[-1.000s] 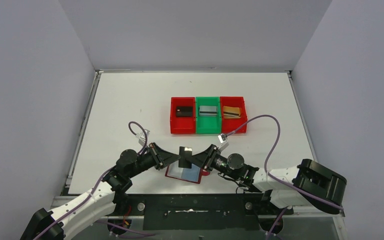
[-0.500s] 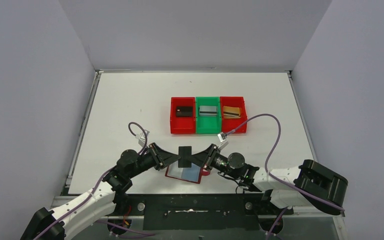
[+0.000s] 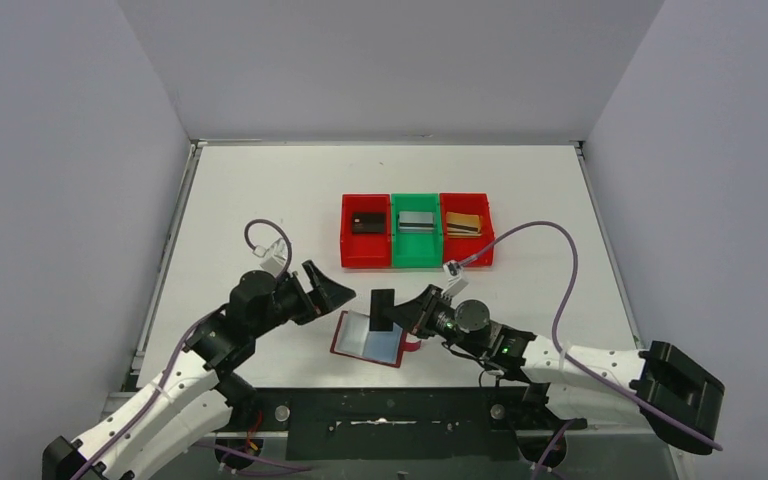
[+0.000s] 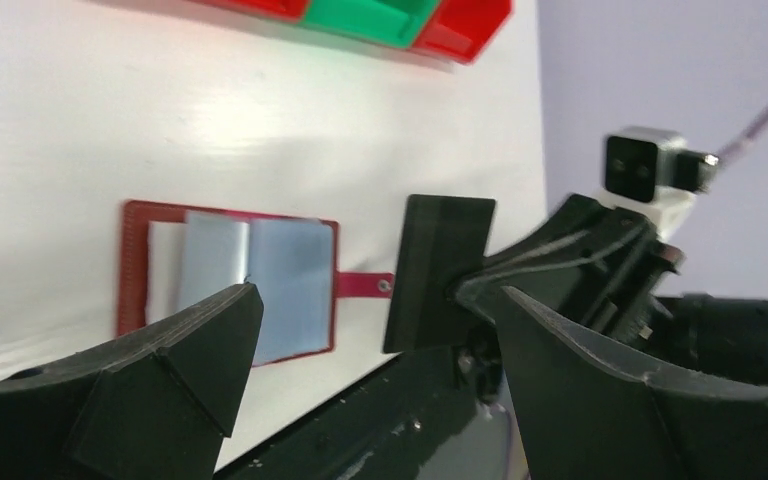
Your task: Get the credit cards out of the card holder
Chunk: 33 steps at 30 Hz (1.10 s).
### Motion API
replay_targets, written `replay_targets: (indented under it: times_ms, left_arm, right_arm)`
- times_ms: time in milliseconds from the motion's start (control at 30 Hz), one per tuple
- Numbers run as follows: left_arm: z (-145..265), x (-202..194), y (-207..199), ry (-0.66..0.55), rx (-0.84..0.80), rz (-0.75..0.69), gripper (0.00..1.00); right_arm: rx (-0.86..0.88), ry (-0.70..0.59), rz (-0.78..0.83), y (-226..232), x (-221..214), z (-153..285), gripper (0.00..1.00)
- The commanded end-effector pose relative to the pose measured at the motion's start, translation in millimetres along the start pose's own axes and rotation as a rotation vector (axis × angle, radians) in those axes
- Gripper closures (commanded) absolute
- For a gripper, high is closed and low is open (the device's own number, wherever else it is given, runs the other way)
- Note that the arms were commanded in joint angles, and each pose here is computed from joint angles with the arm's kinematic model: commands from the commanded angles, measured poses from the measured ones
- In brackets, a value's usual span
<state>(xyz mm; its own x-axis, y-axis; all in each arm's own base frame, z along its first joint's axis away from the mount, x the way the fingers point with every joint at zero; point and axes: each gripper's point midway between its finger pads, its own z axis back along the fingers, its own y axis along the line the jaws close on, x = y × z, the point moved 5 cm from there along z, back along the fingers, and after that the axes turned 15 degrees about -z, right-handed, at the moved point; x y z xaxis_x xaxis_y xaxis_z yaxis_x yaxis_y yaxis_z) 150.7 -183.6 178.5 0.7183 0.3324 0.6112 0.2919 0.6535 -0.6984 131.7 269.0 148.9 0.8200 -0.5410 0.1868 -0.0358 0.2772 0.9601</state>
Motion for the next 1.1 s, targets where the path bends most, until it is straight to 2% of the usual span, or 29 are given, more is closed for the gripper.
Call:
replay_targets:
  times_ms: [0, 100, 233, 400, 533, 667, 800, 933, 1067]
  left_arm:
    - [15, 18, 29, 0.027, 0.306, -0.146, 0.12]
    - [18, 30, 50, 0.064, 0.48, -0.151, 0.11]
    - [25, 51, 67, 0.099, 0.57, -0.159, 0.11]
    - [45, 86, 66, -0.044, 0.583, -0.209, 0.1]
    - [55, 98, 63, -0.148, 0.578, -0.263, 0.09]
    - [55, 97, 70, -0.191, 0.585, -0.3, 0.09]
    - [59, 102, 71, -0.222, 0.603, -0.325, 0.08]
    - [65, 106, 72, -0.251, 0.631, -0.322, 0.08]
    - [74, 111, 74, -0.295, 0.669, -0.31, 0.08]
  right_arm:
    - [-0.123, -0.142, 0.143, 10, 28, 3, 1.0]
    - [-0.195, -0.18, 0.244, 16, 40, 7, 1.0]
    - [-0.251, -0.224, 0.392, 26, 55, 9, 1.0]
    - [-0.27, -0.245, 0.621, 47, 70, 6, 1.0]
    - [-0.288, -0.237, 0.845, 59, 81, -1, 1.0]
    - [-0.278, -0.177, 1.118, 72, 86, -15, 1.0]
    - [-0.34, -0.11, 1.388, 80, 96, -41, 1.0]
    - [-0.417, 0.073, 1.623, 78, 103, -84, 1.0]
    - [-0.509, 0.212, 1.768, 69, 111, -113, 1.0]
